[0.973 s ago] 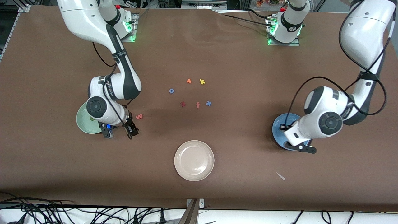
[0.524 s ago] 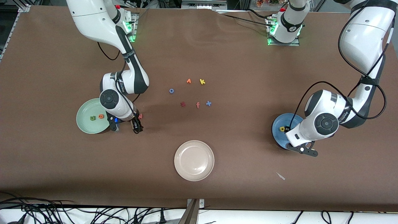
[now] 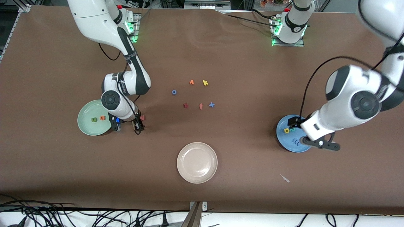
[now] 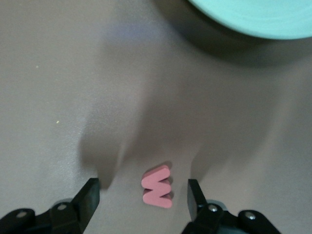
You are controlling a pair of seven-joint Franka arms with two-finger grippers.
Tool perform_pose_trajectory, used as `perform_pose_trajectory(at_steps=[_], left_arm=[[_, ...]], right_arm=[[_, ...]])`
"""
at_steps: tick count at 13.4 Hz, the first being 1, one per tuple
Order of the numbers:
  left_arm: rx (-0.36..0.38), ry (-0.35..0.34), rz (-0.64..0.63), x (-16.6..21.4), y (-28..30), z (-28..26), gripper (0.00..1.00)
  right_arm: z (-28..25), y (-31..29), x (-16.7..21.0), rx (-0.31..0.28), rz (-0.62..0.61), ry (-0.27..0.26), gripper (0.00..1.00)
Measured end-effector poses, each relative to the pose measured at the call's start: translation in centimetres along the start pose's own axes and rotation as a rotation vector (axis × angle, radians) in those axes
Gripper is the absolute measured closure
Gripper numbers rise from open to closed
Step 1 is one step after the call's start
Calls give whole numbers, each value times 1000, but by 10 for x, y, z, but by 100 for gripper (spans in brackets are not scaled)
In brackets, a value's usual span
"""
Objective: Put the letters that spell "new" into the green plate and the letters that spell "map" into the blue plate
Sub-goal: 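Retract the left gripper while the right gripper carries the pink letter to green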
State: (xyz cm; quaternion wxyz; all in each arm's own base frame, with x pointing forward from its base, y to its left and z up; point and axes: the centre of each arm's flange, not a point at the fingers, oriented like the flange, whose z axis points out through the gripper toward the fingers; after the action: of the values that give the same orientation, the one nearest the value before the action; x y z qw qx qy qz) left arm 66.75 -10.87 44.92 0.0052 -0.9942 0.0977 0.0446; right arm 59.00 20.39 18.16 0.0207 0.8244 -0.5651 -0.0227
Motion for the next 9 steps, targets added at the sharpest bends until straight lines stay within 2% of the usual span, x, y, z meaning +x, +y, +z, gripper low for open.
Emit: perform_pose_trajectory(at_steps=[1, 2, 3, 4, 6, 7, 9], left_arm=[[7, 0, -4, -9, 2, -34, 0], [11, 18, -10, -17, 3, -63, 0], [16, 34, -17, -26, 6, -86, 0], [23, 38, -33, -37, 8, -101, 0], [-20, 42, -79, -54, 11, -119, 0], [-45, 44, -86, -61, 4, -123, 0], [-49, 62, -101, -69, -16, -120, 0]], right_arm=[[1, 0, 0, 1, 0, 0, 25], [1, 0, 0, 2, 0, 1, 39], [1, 0, -1, 2, -1, 0, 47], [2, 0, -3, 1, -5, -3, 47], [2, 0, -10, 5, -14, -9, 69], [2, 0, -10, 6, -17, -9, 69], [2, 0, -10, 6, -48, -10, 72]])
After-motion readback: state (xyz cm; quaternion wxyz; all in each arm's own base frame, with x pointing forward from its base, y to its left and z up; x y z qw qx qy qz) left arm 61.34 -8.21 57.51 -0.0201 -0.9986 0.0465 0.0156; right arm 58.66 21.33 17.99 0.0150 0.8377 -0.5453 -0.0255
